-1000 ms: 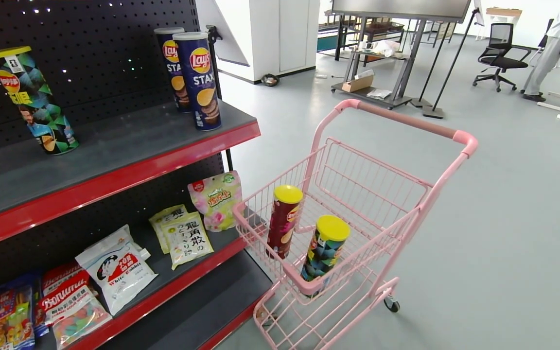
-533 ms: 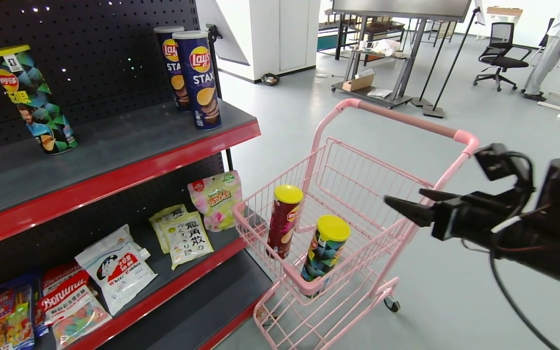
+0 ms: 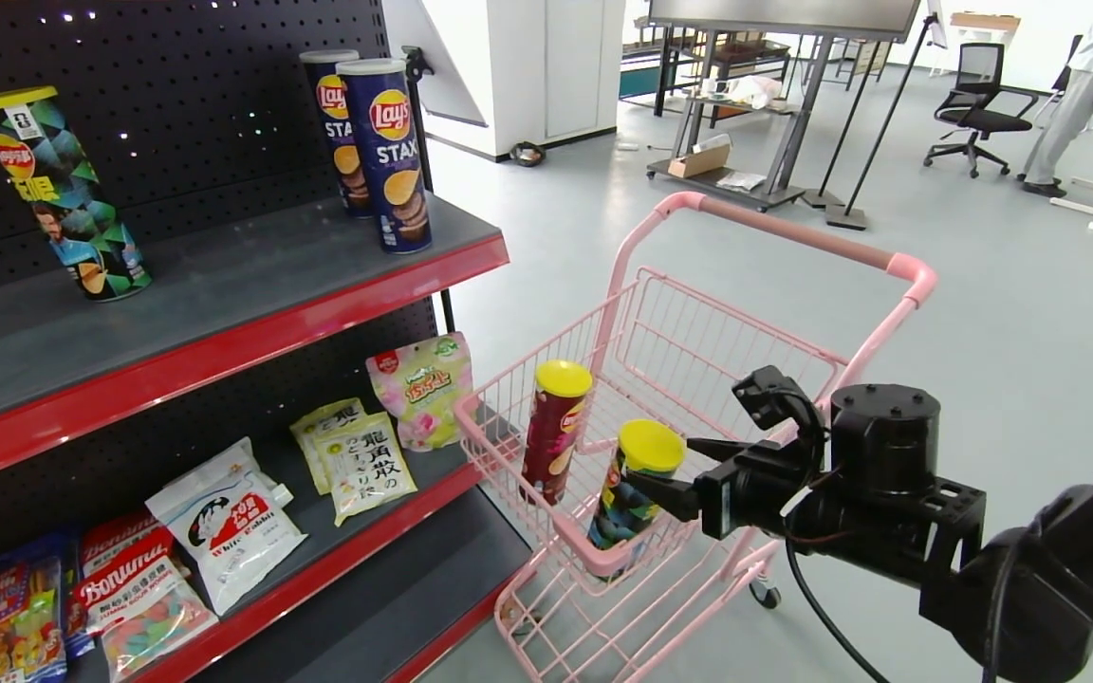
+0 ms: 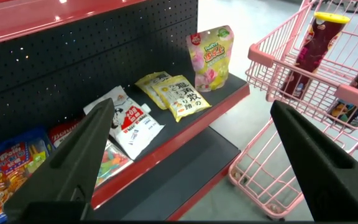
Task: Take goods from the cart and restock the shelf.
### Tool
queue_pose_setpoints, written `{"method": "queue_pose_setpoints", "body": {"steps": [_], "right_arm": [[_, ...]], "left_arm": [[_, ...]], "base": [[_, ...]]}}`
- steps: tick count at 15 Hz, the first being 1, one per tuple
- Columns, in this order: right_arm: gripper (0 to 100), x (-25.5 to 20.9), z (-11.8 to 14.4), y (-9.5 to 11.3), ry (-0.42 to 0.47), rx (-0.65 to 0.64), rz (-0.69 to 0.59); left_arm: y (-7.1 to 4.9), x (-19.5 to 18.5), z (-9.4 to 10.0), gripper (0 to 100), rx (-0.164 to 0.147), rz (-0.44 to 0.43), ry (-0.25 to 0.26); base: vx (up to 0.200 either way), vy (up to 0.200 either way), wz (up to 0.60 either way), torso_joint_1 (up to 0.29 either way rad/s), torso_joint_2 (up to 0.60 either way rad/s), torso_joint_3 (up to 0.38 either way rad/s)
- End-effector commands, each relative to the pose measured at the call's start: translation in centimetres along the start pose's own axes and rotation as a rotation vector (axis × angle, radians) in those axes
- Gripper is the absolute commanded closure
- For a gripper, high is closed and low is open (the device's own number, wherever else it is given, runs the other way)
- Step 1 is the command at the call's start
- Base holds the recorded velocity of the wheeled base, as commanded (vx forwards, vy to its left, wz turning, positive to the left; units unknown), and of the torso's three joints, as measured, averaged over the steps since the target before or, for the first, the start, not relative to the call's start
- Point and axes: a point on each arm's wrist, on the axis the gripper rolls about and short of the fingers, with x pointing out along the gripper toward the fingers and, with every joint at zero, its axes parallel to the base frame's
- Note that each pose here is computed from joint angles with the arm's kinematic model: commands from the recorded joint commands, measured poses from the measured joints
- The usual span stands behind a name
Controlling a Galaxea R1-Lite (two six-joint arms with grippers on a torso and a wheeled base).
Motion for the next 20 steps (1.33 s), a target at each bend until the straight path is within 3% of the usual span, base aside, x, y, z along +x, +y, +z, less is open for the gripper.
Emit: {"method": "queue_pose_setpoints", "body": {"steps": [1, 14, 20], "right_arm": [[0, 0.6, -0.7, 0.1, 0.029, -0.002, 0.009], [0, 3.9, -2.6, -1.2, 0.081, 0.015, -0.012], [0, 5.5, -3.3, -1.6, 0.041, 0.008, -0.011]], "left_arm": [[0.0, 0.0, 0.0, 0, 0.001, 0.000, 0.001], [0.0, 0.0, 0.0, 0, 0.001, 0.000, -0.001], [0.0, 0.0, 0.0, 0, 0.001, 0.000, -0.001]], "base": [[0.000, 0.000, 0.00, 0.000, 0.00, 0.000], [0.000, 0.000, 0.00, 0.000, 0.00, 0.000], [0.000, 0.000, 0.00, 0.000, 0.00, 0.000]]}}
